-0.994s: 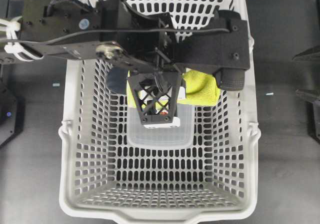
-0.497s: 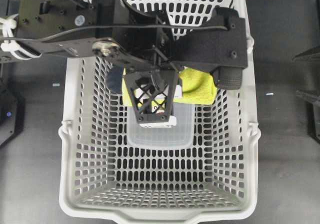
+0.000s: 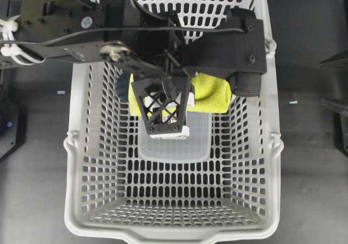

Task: Pick up the yellow cloth from the shopping basket with the left arm.
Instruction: 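Lift the pinched cloth upward out of the basket with the left gripper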

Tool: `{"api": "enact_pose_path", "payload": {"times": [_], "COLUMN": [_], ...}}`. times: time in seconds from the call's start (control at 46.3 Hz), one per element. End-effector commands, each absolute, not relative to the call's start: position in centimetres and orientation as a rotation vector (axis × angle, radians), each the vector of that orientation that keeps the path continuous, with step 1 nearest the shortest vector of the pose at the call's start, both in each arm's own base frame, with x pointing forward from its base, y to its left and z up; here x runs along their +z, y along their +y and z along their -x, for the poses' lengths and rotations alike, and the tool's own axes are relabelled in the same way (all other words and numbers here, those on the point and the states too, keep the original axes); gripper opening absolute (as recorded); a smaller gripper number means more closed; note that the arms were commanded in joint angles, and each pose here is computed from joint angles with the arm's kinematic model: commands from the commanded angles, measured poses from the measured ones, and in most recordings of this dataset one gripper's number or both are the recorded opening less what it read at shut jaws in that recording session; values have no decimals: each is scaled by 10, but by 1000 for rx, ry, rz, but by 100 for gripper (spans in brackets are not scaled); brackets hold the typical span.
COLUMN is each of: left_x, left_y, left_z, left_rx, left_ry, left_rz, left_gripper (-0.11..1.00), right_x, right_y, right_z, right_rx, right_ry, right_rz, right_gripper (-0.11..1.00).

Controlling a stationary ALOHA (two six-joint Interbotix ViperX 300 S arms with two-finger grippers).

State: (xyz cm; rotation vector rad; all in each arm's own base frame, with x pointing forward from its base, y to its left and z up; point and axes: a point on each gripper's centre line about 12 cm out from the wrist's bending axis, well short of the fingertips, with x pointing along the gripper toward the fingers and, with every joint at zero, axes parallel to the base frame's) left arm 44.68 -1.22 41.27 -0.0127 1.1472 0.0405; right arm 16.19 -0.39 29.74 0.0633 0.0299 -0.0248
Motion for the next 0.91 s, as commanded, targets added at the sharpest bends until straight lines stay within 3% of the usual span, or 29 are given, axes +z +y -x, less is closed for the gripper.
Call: {"api": "enact_pose_path", "payload": {"times": [0.0, 0.886], "left_x": [435, 447], "left_y": [-12, -13], "left_z": [-437, -434], "left_rx": [41, 30], "left_ry": [1087, 1080], "left_rz": [12, -1], "left_gripper": [15, 15], "right_x": [299, 292], "right_y": [-3, 0], "right_z": [-162, -160], "right_rx": [-22, -2], "right_ry": [33, 71], "right_rz": [-69, -153], "right_gripper": [76, 74]}}
